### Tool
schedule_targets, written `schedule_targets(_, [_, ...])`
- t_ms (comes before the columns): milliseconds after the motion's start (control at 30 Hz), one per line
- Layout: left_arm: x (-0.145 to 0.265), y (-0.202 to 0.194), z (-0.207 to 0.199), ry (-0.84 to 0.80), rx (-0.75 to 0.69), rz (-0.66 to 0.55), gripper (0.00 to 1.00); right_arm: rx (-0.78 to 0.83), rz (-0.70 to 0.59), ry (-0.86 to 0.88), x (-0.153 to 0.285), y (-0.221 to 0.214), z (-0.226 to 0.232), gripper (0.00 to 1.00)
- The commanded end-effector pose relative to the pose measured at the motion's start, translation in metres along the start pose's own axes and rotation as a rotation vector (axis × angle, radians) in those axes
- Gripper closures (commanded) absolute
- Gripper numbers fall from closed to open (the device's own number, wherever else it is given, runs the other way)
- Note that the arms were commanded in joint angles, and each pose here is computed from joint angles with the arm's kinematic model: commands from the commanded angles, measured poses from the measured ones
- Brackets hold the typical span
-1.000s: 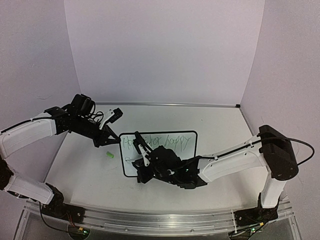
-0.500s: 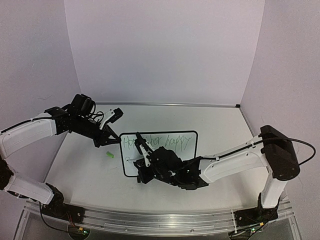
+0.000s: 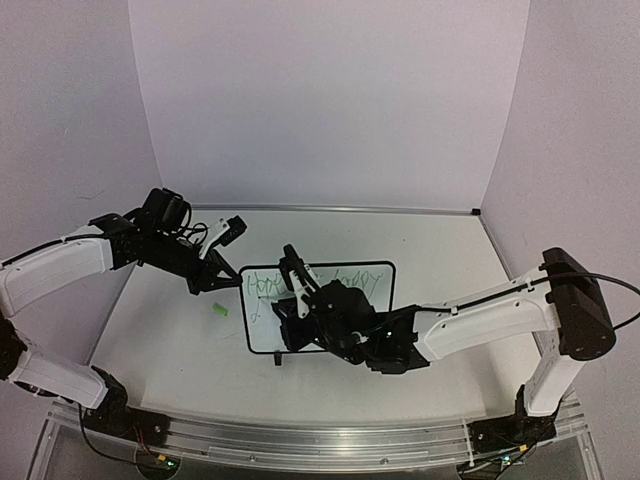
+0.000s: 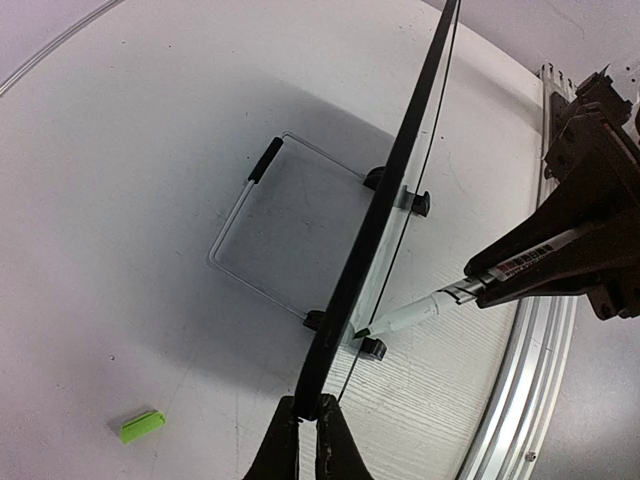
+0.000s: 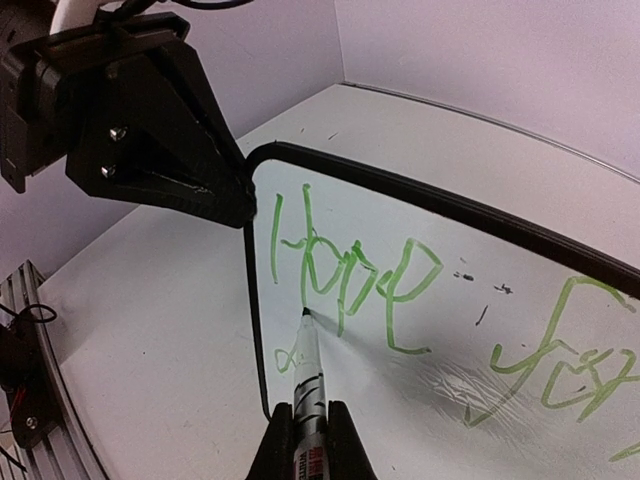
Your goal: Write a sentence on the whiteboard
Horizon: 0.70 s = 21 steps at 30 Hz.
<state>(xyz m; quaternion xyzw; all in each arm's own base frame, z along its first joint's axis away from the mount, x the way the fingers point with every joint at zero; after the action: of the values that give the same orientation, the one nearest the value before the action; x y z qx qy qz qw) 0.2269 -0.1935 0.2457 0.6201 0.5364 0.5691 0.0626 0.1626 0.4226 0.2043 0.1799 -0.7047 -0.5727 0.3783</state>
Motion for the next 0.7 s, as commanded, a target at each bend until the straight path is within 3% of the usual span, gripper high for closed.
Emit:
schedule_targets(0, [0.001, 0.0, -0.002, 0.013, -0.018, 0.008, 1.0, -0.009, -0.003, -0.022, 0.0, 0.0, -0.005, 1.0])
schedule_targets(667, [-0.001, 0.0, -0.002, 0.011, -0.016, 0.012, 1.0, -0.037, 0.131, 0.091, -0.009, -0.038, 0.008, 1.0])
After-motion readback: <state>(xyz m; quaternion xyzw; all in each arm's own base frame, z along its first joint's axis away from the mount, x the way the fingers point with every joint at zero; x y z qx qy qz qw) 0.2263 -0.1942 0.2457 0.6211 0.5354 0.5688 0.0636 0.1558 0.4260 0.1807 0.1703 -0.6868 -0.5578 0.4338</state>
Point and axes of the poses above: each gripper's point midway between its finger pads, its own x axis back along the fingers, its own z axis along the line the jaws close on, y = z × x, the point moved 8 cm from there along x, back along the fingers, and after that the axes turned 13 degrees about x, right-handed, at the moved point
